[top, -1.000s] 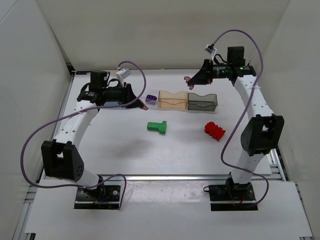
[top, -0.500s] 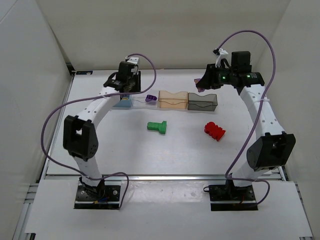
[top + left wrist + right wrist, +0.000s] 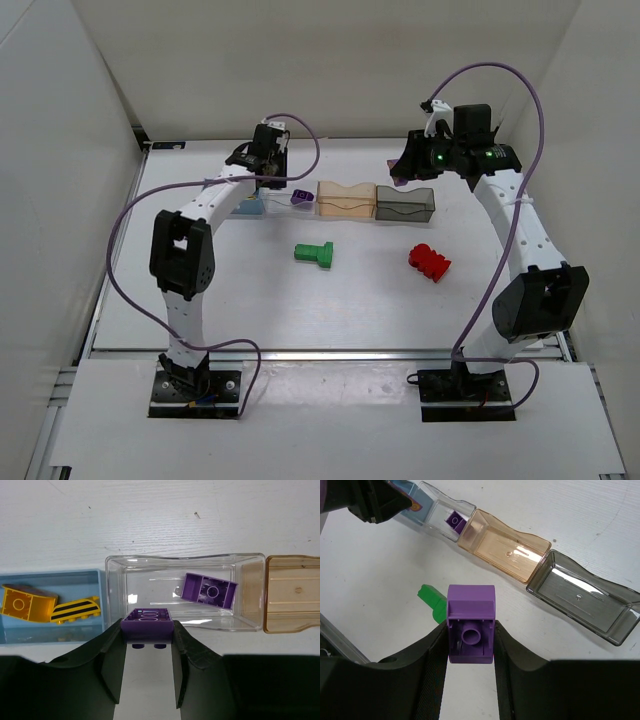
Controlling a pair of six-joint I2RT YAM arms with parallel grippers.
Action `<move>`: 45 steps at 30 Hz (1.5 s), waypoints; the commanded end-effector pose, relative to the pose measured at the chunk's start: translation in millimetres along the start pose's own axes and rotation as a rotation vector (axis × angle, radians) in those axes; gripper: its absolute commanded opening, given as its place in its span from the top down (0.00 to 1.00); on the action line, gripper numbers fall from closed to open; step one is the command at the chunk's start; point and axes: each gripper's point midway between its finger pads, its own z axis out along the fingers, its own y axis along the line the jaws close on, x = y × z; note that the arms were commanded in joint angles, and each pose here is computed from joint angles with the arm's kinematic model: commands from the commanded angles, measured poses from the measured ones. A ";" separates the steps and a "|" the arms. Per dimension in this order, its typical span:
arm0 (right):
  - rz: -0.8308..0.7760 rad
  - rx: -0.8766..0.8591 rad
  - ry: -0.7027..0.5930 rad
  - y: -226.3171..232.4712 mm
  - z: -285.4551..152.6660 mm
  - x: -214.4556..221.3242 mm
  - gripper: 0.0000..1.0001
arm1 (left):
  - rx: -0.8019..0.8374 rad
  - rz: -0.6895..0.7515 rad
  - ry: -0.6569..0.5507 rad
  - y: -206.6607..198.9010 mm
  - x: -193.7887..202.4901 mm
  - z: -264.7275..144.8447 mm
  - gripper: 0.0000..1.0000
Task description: Sort the legos into containers by color
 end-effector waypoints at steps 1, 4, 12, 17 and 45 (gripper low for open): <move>-0.037 0.005 -0.070 3.1 -5.8 -22.4 1.00 | 0.009 0.000 -0.023 -3.9 -12.6 2.6 0.90; -0.040 0.003 -0.067 2.8 -4.8 -22.7 1.00 | -0.015 -0.005 -0.009 -0.5 -9.3 9.0 0.86; -0.040 -0.007 -0.053 0.9 -0.1 -19.7 1.00 | -0.011 0.001 -0.005 -3.0 -12.1 19.1 0.41; -0.063 -0.037 -0.048 6.0 3.5 -19.0 1.00 | 0.011 -0.005 -0.048 -5.9 -29.5 5.2 0.01; -0.228 -0.366 0.019 150.8 234.3 -16.3 1.00 | 0.198 -0.161 -0.284 115.9 -74.2 -232.6 0.01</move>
